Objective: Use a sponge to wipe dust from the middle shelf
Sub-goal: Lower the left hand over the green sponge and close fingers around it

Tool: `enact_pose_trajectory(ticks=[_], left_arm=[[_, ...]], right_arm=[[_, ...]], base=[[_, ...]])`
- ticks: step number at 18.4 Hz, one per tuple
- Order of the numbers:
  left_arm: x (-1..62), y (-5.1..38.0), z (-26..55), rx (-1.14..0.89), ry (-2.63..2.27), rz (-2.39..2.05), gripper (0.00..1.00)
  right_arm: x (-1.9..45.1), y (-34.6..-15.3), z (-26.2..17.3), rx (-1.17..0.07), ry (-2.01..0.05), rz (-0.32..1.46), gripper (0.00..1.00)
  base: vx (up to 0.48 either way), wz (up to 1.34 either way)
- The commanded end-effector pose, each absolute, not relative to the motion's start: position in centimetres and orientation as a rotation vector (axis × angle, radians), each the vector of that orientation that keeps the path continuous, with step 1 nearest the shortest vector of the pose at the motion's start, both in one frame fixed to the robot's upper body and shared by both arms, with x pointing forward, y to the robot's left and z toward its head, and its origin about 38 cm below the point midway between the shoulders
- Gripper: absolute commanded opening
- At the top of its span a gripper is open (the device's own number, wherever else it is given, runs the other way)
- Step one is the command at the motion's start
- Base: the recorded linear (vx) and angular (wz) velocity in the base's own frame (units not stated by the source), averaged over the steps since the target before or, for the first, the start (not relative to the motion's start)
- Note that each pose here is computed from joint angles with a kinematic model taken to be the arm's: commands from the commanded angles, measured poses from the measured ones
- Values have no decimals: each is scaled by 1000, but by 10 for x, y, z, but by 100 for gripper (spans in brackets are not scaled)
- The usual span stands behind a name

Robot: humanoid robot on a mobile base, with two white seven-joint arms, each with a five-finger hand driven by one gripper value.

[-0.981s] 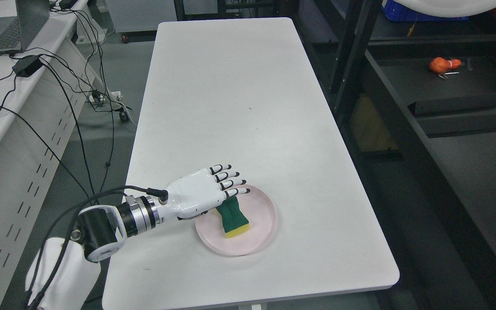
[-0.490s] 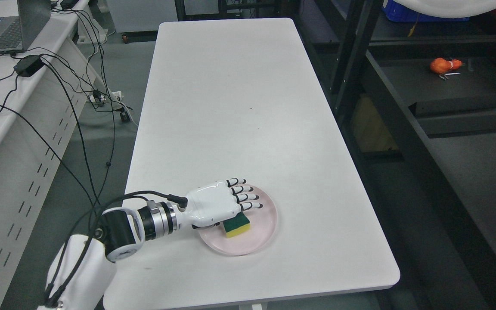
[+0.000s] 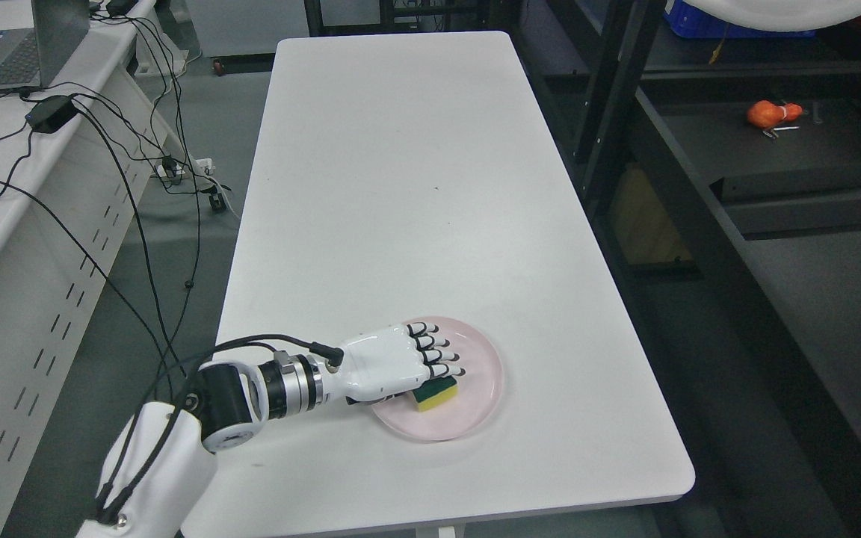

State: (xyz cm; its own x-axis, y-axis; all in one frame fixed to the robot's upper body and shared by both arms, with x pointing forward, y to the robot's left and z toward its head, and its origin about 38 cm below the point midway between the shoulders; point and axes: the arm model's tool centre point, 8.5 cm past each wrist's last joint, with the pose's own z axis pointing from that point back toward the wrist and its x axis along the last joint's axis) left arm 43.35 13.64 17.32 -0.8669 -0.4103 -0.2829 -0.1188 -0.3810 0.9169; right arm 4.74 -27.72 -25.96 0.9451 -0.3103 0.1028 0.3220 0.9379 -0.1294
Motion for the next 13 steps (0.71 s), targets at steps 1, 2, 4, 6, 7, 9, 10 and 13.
enact_pose_trajectory(ticks=[1,2,4,6,7,9,10,13], left_arm=[[433,130,170,631,-1672,-2340,47],[432,130,171,607,-1679,-2330,43],[431,132,173,558,-1691,-2308,32],[431,135,173,506,-1679,-2298,22],[430,136,172,488,-1668,-2300,18],[431,141,177,466,-1699,-2262,6],[432,142,183,449,-1738,-2223,0],[441,156,215,512,-1831,-2126,0]], right_arm=[[46,-287,-259,-152,-29,-324,100],[46,-287,-259,-152,-29,-324,100],[46,-287,-259,-152,-29,-324,100],[46,-287,-259,-152,-29,-324,100],[46,-287,-259,-152,-29,-324,100],[46,-287,-259,-152,-29,-324,100],[46,-287,-259,-152,-29,-324,100],[46,-287,-259,-152,-29,-324,100]], base=[[0,0],[0,0],[0,0],[-5,1],[-10,3],[0,0],[0,0],[-11,1]])
